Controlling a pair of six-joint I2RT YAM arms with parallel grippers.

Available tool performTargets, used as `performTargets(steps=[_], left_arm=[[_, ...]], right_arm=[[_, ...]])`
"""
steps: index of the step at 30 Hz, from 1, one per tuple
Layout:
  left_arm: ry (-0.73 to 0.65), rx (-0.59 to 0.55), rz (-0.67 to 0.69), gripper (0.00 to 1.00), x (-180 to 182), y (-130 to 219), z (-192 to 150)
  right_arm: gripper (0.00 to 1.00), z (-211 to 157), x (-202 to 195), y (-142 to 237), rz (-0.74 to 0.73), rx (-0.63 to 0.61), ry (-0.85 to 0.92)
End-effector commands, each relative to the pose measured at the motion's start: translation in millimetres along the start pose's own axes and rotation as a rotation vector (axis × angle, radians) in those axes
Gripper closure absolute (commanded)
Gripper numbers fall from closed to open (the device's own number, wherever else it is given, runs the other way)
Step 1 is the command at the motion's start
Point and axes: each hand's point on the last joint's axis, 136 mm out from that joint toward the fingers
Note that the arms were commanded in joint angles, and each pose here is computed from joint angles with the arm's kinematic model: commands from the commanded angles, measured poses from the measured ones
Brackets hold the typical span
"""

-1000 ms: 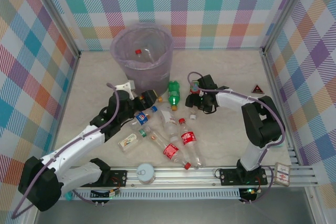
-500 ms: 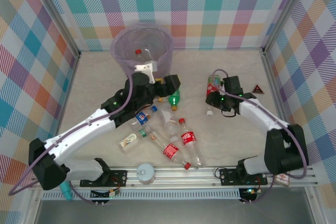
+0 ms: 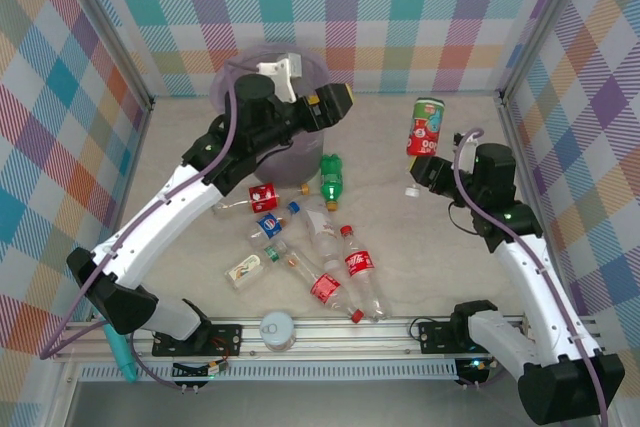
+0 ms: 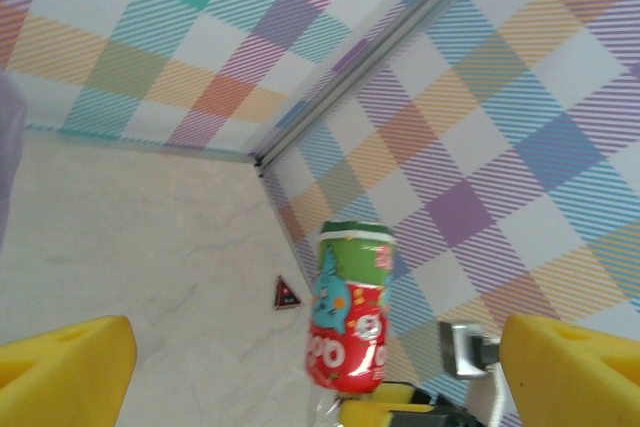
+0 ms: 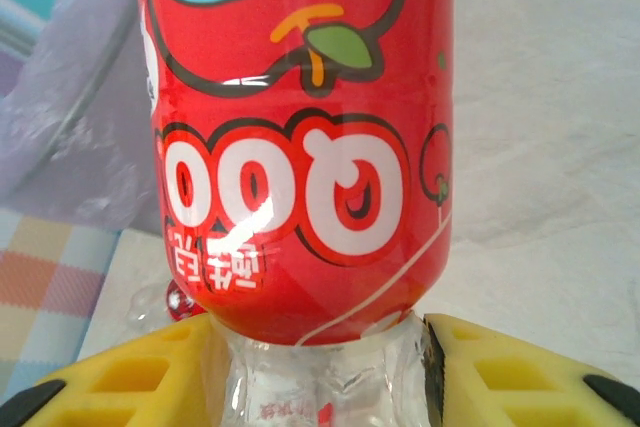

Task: Put the plastic bottles in the bin

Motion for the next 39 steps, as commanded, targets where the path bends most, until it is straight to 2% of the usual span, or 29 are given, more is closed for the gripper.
performTargets(steps=[1,5,11,16,21,24,39], left_arm=[[-0.071,0.021,-0.025,0.06,-9,3,-4],[-0.064,0.082,-0.043,0.05,-2,-18,-27],[-0.018,0.135,-0.071,0.0,-4,-44,-34],[0.038,0.167,-0.113,0.0,-4,-65,-49],[0.051,0.204,-0.088,0.01,8,-75,-66],[0.053,0.2,-0.082,0.05,10,-75,-67],[0.078,0.203,-0.064,0.41,22,-88,-75]], right_arm=[[0.63,2,32,-1,0.183,0.007,0.099],[0.63,3,54,-3,0.309,-0.013,0.149],[0.62,-3,90,-4,0.45,-0.01,0.247],[0.62,-8,102,-16,0.48,0.021,0.253],[0.62,-9,108,-20,0.495,0.022,0.262],[0.62,-10,104,-24,0.474,0.03,0.263],[0.61,-10,109,-19,0.489,0.026,0.265]])
Point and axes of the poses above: each hand's point on the last joint's axis, 136 mm out from that joint toward the fingers, its own y axis back along the fingers, its own x axis along the line the jaws close on, z = x × y, and after that the axes turned 8 degrees about y, right-handed
